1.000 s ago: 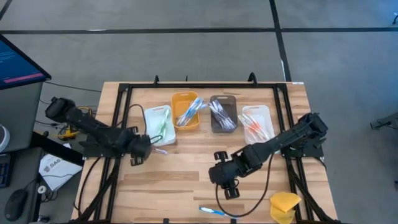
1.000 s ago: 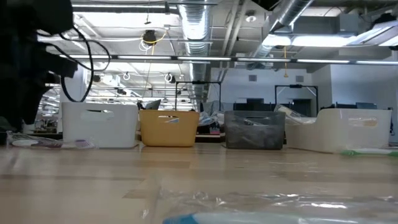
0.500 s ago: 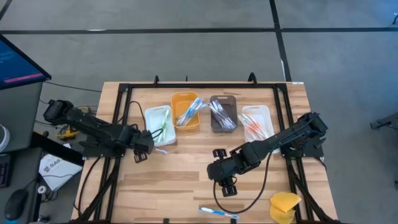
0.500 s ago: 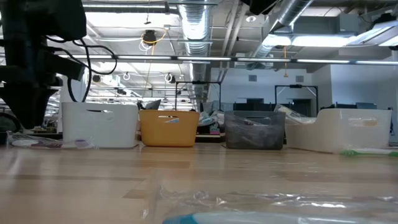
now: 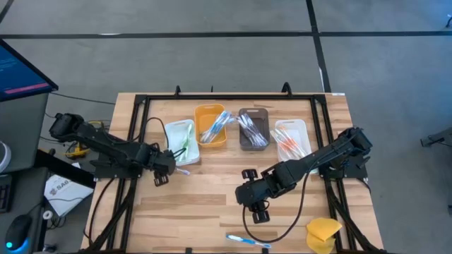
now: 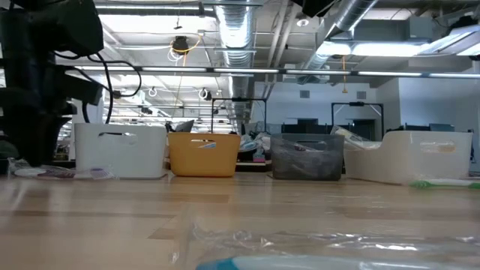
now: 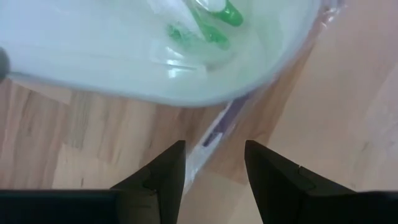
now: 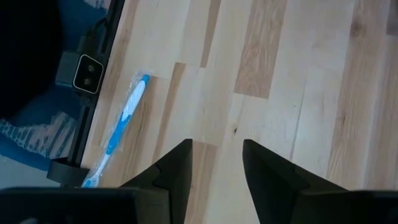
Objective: Pick & Place Toothbrushes
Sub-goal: Put the purple toothbrush into the black transparent bin
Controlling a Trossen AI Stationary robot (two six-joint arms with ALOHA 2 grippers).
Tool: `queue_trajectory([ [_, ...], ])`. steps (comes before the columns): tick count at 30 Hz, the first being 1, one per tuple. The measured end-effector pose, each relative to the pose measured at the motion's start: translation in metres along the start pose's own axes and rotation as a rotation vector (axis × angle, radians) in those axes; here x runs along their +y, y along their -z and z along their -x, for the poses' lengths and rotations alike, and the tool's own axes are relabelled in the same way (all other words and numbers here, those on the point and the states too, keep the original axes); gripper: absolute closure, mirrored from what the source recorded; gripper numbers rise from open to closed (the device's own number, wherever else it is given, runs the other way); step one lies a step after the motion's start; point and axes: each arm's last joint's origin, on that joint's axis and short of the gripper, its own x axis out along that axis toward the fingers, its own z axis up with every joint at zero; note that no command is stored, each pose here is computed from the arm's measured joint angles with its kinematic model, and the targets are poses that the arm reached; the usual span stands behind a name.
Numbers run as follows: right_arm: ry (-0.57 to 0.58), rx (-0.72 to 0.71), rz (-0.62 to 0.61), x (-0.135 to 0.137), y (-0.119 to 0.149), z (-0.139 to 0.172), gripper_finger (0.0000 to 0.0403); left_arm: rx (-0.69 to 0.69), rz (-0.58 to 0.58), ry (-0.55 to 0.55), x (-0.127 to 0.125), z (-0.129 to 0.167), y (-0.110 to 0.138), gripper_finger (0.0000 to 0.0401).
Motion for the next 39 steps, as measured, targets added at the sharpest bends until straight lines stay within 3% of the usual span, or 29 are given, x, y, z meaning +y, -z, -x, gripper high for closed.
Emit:
queue_trajectory([
  [20, -0.001, -0.008, 0.003, 0.0, -0.001, 0.0, 0.027, 0.074, -0.012, -0.04, -0.006, -0.024, 0.001, 0.0246],
  [24, -0.002, -0.008, 0.003, 0.0, -0.001, 0.0, 0.0269, 0.074, -0.014, -0.026, -0.006, -0.025, 0.001, 0.0273],
  [33, -0.002, -0.007, 0.003, 0.0, -0.001, 0.0, 0.0269, 0.067, -0.024, -0.009, -0.007, -0.025, 0.0, 0.0384],
  [39, 0.001, -0.002, 0.008, 0.0, -0.001, -0.003, 0.027, 0.058, -0.039, -0.018, -0.008, -0.025, 0.0, 0.0377],
])
